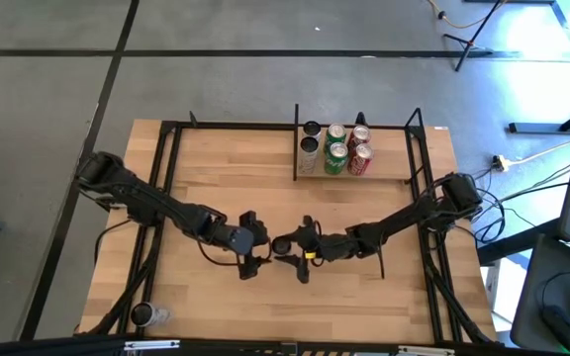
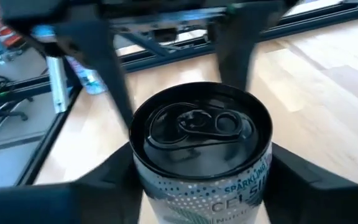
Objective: Place canned beverage on shelf
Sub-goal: Put the top white-pink soda can on the shelf
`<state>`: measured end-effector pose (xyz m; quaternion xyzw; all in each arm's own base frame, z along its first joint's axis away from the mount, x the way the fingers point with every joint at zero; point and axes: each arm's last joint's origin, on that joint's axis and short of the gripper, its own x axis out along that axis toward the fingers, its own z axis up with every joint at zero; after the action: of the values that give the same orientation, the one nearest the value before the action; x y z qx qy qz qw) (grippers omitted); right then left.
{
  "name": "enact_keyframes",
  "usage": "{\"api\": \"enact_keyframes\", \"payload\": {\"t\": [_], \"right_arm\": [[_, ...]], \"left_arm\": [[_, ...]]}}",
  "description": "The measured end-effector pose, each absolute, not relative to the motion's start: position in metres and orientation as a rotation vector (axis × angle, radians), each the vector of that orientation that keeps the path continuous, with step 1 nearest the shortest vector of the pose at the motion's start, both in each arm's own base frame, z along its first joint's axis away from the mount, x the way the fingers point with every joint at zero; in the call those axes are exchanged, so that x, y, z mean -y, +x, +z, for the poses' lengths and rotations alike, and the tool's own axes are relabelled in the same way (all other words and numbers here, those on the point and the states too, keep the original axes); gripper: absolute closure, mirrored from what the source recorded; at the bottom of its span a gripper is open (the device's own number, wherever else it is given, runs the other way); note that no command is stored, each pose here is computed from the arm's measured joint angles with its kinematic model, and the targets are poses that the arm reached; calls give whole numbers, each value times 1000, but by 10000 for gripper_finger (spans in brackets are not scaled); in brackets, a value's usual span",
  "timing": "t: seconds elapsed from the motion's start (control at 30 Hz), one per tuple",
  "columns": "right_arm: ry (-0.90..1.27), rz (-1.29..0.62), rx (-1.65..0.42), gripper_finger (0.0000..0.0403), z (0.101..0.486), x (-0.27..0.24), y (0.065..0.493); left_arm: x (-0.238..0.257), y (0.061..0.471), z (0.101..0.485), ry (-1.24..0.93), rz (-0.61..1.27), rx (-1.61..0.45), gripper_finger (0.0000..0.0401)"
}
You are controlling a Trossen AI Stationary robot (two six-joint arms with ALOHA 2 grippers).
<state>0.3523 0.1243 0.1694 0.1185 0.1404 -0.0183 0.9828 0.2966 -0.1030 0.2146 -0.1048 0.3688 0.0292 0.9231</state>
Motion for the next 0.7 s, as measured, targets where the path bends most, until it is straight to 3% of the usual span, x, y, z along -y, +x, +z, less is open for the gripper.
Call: {"api": "enact_keyframes", "payload": {"t": [0.3, 0.7], "right_arm": [[189, -120, -316, 190, 203, -116, 334], [82, -339, -378, 190, 279, -85, 261]], "left_arm": [[99, 273, 247, -282, -19, -741, 94], [94, 257, 264, -288, 37, -708, 94]]}}
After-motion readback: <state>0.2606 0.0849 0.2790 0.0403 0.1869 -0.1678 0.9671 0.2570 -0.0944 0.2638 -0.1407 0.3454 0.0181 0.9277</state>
